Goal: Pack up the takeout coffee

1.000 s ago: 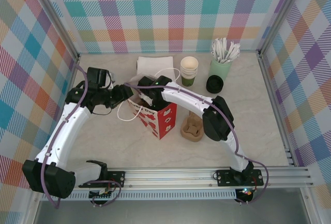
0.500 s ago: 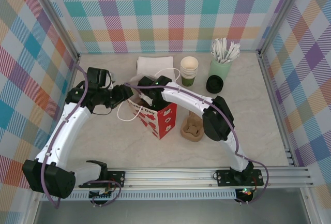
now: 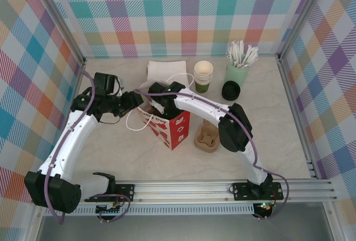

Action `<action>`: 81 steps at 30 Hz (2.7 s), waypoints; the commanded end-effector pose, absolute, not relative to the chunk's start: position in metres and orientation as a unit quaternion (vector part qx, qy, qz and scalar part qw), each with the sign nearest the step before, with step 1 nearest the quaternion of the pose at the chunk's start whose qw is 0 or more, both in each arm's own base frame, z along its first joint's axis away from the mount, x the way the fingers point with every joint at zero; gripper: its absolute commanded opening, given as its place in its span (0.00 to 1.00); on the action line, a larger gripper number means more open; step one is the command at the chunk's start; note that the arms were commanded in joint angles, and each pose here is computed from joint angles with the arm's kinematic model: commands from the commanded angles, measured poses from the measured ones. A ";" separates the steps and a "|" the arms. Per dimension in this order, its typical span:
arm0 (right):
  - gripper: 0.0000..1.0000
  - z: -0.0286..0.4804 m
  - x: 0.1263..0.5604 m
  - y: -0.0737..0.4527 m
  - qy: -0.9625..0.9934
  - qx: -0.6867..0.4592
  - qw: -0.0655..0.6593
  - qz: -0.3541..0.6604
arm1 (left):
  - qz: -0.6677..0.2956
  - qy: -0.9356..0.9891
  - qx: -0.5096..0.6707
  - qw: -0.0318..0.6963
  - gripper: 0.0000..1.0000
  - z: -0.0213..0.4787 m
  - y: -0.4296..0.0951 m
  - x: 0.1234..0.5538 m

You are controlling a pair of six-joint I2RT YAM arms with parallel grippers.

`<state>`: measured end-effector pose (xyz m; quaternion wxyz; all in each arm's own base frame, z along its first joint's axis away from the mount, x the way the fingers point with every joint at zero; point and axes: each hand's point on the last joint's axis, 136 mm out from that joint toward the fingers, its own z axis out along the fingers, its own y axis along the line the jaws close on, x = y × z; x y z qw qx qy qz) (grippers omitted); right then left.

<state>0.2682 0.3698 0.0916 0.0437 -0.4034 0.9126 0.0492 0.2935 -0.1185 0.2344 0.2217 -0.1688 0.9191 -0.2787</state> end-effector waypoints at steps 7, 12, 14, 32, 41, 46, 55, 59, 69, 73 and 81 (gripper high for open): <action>1.00 0.108 0.263 0.383 0.911 -0.398 0.058 0.088 | -0.275 0.922 -0.169 0.216 0.59 0.229 -0.116 0.292; 1.00 0.115 0.265 0.383 0.912 -0.395 0.064 0.089 | -0.275 0.922 -0.168 0.216 0.59 0.229 -0.116 0.292; 1.00 0.118 0.265 0.384 0.912 -0.394 0.067 0.091 | -0.276 0.922 -0.168 0.214 0.59 0.228 -0.116 0.292; 1.00 0.172 0.276 0.384 0.918 -0.372 0.107 0.093 | -0.282 0.920 -0.169 0.212 0.60 0.225 -0.117 0.289; 1.00 0.212 0.275 0.383 0.915 -0.363 0.135 0.111 | -0.282 0.920 -0.170 0.213 0.61 0.223 -0.117 0.289; 1.00 0.234 0.273 0.382 0.913 -0.359 0.151 0.124 | -0.283 0.920 -0.170 0.212 0.62 0.223 -0.118 0.290; 1.00 0.271 0.272 0.376 0.908 -0.348 0.186 0.143 | -0.286 0.918 -0.172 0.212 0.63 0.224 -0.119 0.291; 1.00 0.292 0.272 0.372 0.905 -0.336 0.204 0.162 | -0.292 0.916 -0.174 0.211 0.65 0.224 -0.121 0.292; 1.00 0.351 0.266 0.349 0.890 -0.314 0.263 0.199 | -0.305 0.911 -0.176 0.217 0.73 0.234 -0.124 0.296; 0.99 0.369 0.263 0.324 0.892 -0.295 0.283 0.192 | -0.311 0.907 -0.179 0.222 0.77 0.241 -0.125 0.298; 0.98 0.377 0.267 0.252 0.909 -0.234 0.311 0.148 | -0.309 0.905 -0.175 0.236 0.87 0.257 -0.122 0.298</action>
